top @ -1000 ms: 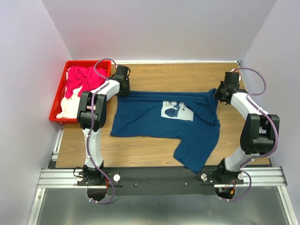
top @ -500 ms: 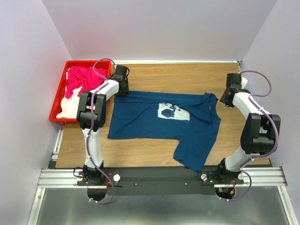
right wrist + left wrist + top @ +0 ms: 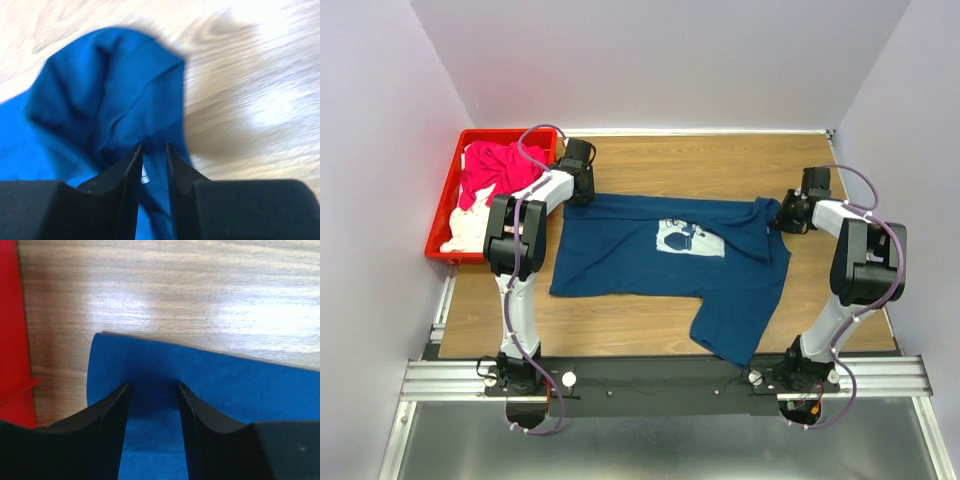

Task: Fold and stack the t-shirts
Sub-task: Fold the tshirt

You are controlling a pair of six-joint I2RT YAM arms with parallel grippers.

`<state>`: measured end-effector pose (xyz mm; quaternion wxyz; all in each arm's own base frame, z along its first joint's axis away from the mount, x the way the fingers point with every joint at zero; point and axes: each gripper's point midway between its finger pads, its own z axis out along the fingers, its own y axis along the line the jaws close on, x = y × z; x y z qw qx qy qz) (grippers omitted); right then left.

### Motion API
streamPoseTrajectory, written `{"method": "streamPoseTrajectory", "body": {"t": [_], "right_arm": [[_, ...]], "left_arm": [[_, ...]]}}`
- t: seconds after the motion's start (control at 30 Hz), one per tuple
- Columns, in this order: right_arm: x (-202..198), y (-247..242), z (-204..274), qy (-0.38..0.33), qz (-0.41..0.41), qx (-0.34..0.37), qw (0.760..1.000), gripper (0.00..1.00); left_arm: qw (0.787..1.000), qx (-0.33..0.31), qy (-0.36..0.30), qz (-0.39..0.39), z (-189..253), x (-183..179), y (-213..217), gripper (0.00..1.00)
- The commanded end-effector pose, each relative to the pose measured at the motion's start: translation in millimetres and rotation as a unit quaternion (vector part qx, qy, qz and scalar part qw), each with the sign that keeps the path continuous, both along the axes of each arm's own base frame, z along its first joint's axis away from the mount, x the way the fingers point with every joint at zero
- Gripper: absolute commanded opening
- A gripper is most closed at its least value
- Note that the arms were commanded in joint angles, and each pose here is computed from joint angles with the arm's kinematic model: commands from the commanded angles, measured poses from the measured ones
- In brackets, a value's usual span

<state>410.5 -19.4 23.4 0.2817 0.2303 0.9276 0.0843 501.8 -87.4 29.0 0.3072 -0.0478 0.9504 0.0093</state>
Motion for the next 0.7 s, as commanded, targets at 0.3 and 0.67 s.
{"method": "streamPoseTrajectory", "body": {"t": [0.3,0.67], "right_arm": [[23,-68,-3,-0.015,-0.084,0.019,0.996,0.34],[40,18,80,-0.147,0.089,0.133,0.976,0.5]], "left_arm": [[0.999,0.002,0.042,0.009,-25,-19,6,0.55],[0.999,-0.008,0.037,0.006,-23,-18,2,0.58]]}}
